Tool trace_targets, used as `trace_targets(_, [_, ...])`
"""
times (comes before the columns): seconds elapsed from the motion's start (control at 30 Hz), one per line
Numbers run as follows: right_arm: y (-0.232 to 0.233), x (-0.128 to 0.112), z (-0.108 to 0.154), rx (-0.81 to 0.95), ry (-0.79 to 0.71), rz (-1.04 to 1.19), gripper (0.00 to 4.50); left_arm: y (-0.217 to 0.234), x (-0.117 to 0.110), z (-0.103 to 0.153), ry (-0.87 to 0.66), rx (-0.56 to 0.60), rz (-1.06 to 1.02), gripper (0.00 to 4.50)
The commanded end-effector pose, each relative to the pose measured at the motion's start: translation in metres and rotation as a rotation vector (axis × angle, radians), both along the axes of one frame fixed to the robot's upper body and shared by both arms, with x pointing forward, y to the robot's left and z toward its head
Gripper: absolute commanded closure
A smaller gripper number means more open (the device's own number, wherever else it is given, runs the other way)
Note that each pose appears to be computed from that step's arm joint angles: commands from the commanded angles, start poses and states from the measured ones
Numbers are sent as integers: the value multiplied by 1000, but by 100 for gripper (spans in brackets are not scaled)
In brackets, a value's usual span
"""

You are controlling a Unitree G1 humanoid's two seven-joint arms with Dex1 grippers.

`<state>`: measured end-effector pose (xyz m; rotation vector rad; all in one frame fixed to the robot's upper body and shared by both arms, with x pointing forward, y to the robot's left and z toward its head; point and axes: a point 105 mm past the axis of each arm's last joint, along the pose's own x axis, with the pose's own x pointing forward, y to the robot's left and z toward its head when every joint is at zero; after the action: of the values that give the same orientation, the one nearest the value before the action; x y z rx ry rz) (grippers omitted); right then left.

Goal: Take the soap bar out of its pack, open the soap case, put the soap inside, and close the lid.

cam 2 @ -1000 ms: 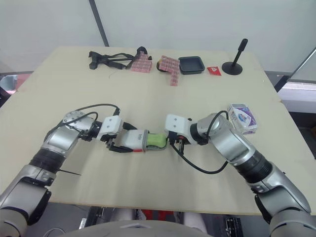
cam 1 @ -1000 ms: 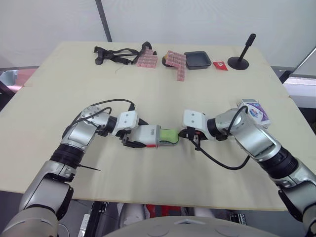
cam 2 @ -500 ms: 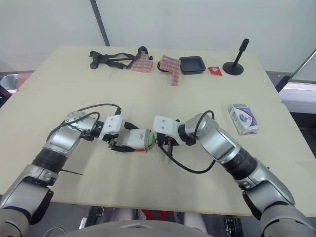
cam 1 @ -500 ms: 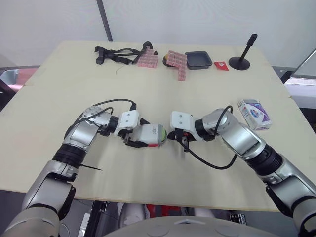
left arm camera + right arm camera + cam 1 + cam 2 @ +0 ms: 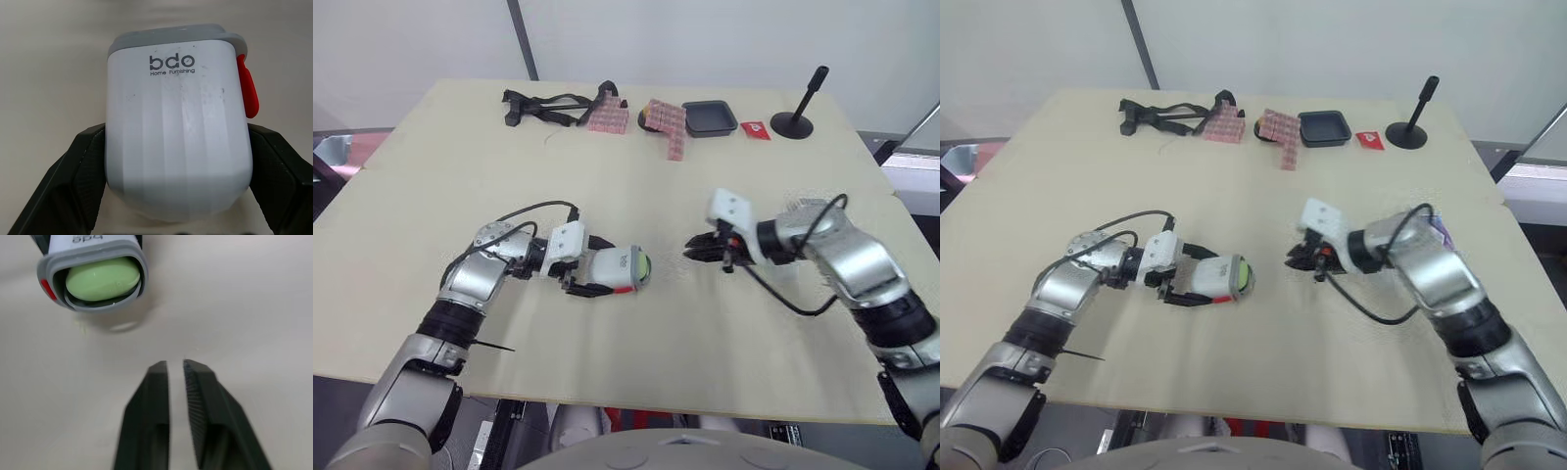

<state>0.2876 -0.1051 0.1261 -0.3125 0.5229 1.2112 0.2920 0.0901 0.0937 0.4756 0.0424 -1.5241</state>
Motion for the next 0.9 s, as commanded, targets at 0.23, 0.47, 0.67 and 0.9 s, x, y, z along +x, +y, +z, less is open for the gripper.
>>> trace_targets(0.23, [-11, -34, 27, 258, 476, -119, 37, -12, -2, 38, -307, -212, 83, 87])
trace_targets(0.47, [1, -33, 28, 322, 539, -117, 2, -22, 0, 44, -490, -227, 124, 87])
trace_targets(0.67, [13, -25, 29, 320, 503, -158, 2, -26, 0, 43, -536, -224, 121, 87])
trace_targets(0.9, [14, -25, 30, 321, 509, -170, 2, -26, 0, 43, -541, -224, 122, 87])
